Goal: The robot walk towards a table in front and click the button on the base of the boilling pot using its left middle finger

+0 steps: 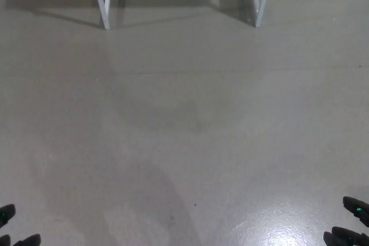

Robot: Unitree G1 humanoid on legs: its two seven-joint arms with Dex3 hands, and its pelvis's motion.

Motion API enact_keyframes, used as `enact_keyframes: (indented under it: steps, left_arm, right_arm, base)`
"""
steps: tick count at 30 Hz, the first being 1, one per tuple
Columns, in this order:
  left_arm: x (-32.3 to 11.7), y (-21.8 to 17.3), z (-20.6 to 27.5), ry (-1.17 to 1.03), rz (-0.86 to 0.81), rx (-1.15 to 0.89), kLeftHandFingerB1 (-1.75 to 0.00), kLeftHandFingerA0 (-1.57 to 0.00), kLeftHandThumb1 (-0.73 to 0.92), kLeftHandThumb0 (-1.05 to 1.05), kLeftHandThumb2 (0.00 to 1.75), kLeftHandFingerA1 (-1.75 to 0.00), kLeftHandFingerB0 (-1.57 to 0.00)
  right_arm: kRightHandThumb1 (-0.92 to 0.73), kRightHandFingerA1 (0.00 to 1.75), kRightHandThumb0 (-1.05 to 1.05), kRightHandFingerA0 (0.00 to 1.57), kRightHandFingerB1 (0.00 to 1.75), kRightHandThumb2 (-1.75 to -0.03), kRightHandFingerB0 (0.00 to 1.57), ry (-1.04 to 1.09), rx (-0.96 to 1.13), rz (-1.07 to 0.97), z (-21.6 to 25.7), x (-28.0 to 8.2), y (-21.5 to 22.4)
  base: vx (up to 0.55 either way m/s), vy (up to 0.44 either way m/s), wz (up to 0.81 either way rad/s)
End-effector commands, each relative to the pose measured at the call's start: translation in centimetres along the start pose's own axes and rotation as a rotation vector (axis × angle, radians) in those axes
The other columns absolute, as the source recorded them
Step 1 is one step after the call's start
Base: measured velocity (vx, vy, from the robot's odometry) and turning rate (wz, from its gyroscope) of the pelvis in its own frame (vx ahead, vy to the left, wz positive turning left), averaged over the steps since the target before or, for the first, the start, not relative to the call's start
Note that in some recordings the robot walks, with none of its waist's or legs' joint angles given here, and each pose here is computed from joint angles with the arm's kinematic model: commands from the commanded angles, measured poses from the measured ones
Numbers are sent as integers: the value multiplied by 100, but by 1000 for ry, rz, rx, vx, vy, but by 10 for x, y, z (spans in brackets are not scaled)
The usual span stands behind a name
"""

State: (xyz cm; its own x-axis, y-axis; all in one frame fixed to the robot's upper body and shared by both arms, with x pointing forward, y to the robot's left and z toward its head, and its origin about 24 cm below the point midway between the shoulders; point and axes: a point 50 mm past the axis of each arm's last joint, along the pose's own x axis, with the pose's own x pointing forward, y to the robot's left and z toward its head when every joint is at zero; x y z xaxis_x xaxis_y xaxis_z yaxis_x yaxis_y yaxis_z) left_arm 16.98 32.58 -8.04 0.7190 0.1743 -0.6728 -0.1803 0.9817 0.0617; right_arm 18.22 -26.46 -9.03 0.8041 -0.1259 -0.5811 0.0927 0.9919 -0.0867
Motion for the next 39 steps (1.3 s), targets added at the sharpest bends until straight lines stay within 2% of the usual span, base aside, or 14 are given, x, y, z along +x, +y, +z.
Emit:
enact_keyframes:
  steps: [1, 6, 18, 30, 39]
  left_arm:
    - [-3, 6, 2, -24, -18, 6, -28, -24, 56, -6, 57, -35, -17]
    - [-6, 7, -3, -18, -15, 0, -28, -24, 60, -4, 58, -35, -16]
    - [-10, 9, -12, 13, -19, 9, -28, -23, 59, -4, 58, -35, -16]
    - [-11, 10, -13, 15, -27, -4, -28, -24, 59, -3, 58, -35, -17]
    - [-11, 11, -14, 20, -24, 16, -29, -28, 59, -5, 57, -37, -18]
  right_arm:
    - [-37, 58, -9, 30, 49, -84, 11, -23, 29, 6, -3, -4, -7]
    - [-36, 60, -10, 35, 49, -83, 12, -10, 25, -1, -10, -8, -8]
    - [-38, 60, -10, 34, 49, -85, 13, 13, -8, -6, -20, -14, -9]
    - [-39, 58, -12, 33, 49, -85, 13, 18, -31, -5, -24, -17, -8]
    - [-39, 60, -12, 37, 49, -85, 14, 24, -32, -8, -28, -18, -7]
  base:
    - [0, 0, 0]
    - [0, 0, 0]
    - [101, -20, 7]
    - [153, 265, -11]
    - [231, -47, 10]
